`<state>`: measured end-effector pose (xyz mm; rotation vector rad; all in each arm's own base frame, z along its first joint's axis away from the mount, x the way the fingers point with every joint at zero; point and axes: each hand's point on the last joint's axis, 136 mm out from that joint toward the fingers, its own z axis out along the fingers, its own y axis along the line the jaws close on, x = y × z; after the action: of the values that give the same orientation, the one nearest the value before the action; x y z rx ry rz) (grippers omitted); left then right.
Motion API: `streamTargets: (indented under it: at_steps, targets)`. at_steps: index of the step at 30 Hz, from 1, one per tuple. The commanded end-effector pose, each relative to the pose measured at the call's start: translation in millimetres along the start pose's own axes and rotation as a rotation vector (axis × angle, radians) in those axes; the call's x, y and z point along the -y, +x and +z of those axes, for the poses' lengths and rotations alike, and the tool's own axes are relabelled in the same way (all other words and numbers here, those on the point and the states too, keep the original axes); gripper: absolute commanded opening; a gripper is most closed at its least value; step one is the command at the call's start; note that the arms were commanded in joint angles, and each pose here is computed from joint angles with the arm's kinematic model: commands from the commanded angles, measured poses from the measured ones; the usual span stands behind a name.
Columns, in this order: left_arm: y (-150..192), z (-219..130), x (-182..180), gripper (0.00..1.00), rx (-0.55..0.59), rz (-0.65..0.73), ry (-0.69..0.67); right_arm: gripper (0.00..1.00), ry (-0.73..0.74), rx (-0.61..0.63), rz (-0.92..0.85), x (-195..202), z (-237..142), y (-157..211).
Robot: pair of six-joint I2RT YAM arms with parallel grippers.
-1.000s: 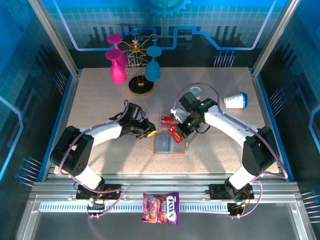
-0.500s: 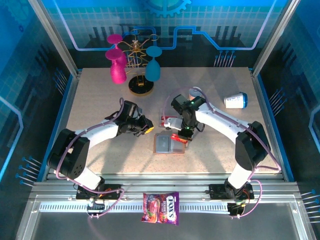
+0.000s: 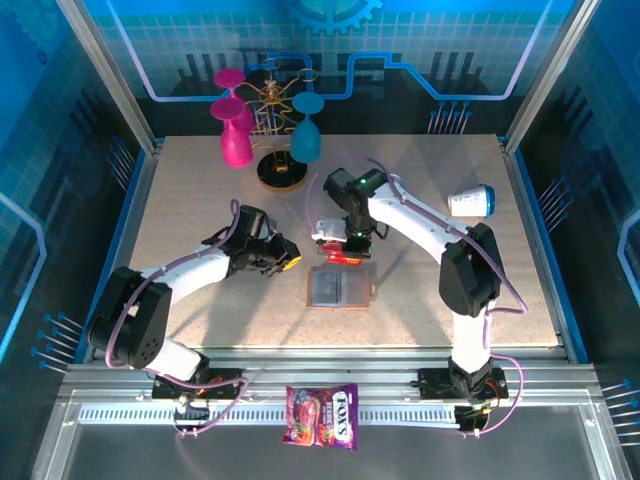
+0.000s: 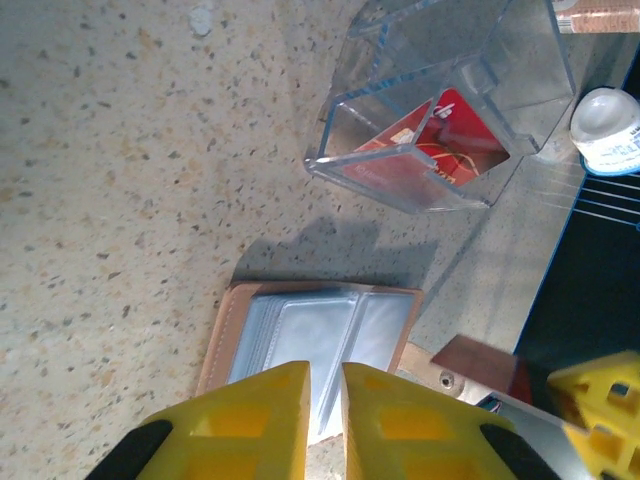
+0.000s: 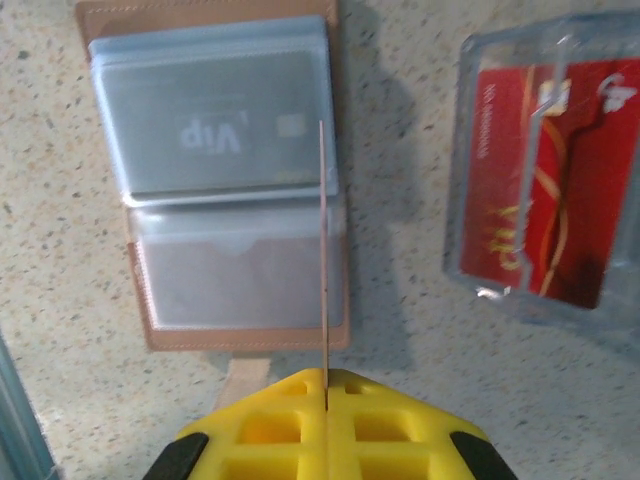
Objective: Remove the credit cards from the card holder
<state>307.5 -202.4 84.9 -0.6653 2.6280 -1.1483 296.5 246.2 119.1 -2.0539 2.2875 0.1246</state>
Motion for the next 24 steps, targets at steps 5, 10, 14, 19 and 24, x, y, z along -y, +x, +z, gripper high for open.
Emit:
streamTargets:
  at_steps: [5, 10, 14, 19, 24]
  targets:
    - [3, -15, -15, 0.17, 0.045, -0.034, -0.021, 0.00, -0.018, -0.028, -0.049, 17, -6, -13]
    - [5, -17, -19, 0.17, 0.055, -0.046, -0.021, 0.00, -0.007, -0.026, -0.063, 30, -9, -22]
    - [6, -20, -20, 0.17, 0.065, -0.050, -0.021, 0.00, 0.002, -0.021, -0.064, 40, -10, -25]
    - [6, -24, -21, 0.17, 0.077, -0.052, -0.027, 0.00, 0.009, -0.030, -0.056, 51, -8, -22]
    - [5, -25, -22, 0.17, 0.075, -0.051, -0.033, 0.00, 0.010, -0.041, -0.045, 60, -3, -20]
